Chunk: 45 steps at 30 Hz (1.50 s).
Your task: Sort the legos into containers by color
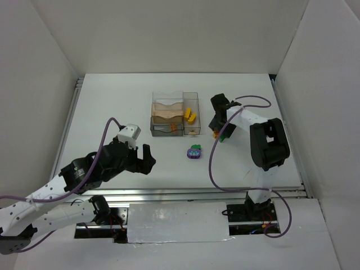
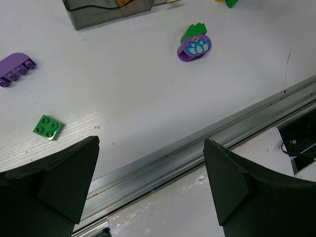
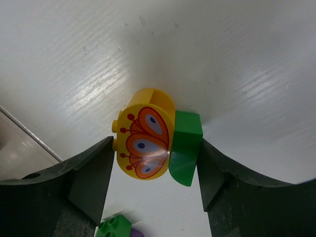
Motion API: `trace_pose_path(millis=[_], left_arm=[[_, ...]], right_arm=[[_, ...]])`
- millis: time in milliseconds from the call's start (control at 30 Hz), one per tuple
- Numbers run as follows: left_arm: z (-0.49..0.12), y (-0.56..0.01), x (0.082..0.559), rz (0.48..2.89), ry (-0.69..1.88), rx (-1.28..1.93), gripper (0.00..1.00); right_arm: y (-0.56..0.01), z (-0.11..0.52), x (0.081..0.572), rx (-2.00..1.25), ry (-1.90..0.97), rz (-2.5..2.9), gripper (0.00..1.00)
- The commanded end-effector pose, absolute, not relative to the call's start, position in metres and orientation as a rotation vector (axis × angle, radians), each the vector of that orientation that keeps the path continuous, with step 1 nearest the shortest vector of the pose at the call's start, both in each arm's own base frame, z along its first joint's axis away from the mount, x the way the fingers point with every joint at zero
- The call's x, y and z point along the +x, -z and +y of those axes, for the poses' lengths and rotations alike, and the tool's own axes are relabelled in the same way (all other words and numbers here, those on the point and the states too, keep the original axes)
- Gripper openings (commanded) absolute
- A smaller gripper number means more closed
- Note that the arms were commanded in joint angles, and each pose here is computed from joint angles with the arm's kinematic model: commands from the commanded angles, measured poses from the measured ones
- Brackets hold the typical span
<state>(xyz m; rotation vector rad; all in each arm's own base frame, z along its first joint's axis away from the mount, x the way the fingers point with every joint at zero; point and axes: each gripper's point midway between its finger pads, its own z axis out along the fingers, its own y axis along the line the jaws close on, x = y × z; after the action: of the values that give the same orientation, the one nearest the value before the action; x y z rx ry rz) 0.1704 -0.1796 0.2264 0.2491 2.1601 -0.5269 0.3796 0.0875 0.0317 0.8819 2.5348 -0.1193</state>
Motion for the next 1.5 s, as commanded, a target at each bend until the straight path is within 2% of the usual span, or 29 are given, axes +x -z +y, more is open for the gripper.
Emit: trace_pose_path(millis=[0, 67, 100, 167, 200, 433, 633, 733, 833, 1033, 1167, 1267, 1467], left_arm=[[-0.182, -0.236, 0.171, 2.126, 0.542, 0.277, 0.99], [-0.181, -0.236, 0.172, 2.127, 0.532, 0.274, 1.0], [-0.18, -0.235, 0.172, 2.13, 0.526, 0.266, 0.99], [-0.179, -0.237, 0.172, 2.124, 0.526, 0.257, 1.0], [-0.178, -0.236, 0.173, 2.123, 0.526, 0.255, 1.0], [-0.178, -0.239, 0.173, 2.11, 0.539, 0.235, 0.99], [-0.188, -0.245, 0.174, 2.096, 0.607, 0.201, 0.99], [-0.188, -0.256, 0.175, 2.073, 0.66, 0.105, 1.0], [-0.186, -0.278, 0.175, 2.025, 0.742, -0.014, 0.99], [-0.195, -0.313, 0.174, 1.958, 0.911, -0.142, 0.98], [-0.223, -0.33, 0.175, 1.951, 1.018, -0.099, 0.97], [-0.245, -0.338, 0.177, 1.95, 1.076, -0.034, 0.96], [-0.261, -0.339, 0.183, 1.954, 1.085, 0.005, 0.92]], right_arm=[[-0.033, 0.086, 0.386, 0.803, 0.131, 2.601, 0.58], [-0.033, 0.087, 0.387, 0.779, 0.13, 2.607, 0.47], [-0.033, 0.089, 0.387, 0.746, 0.115, 2.612, 0.23], [-0.033, 0.089, 0.386, 0.727, 0.103, 2.615, 0.02], [-0.033, 0.09, 0.385, 0.712, 0.096, 2.618, 0.0], [-0.053, 0.109, 0.379, 0.509, -0.012, 2.536, 0.0], [-0.097, 0.137, 0.368, 0.287, -0.072, 2.402, 0.0], [-0.12, 0.163, 0.345, 0.113, -0.183, 2.321, 0.0], [-0.183, 0.2, 0.316, -0.101, -0.414, 2.104, 0.0], [-0.262, 0.229, 0.249, -0.336, -0.709, 1.786, 0.0], [-0.288, 0.253, 0.215, -0.452, -0.814, 1.707, 0.0], [-0.294, 0.269, 0.204, -0.498, -0.787, 1.706, 0.0], [-0.304, 0.298, 0.181, -0.565, -0.812, 1.675, 0.0]])
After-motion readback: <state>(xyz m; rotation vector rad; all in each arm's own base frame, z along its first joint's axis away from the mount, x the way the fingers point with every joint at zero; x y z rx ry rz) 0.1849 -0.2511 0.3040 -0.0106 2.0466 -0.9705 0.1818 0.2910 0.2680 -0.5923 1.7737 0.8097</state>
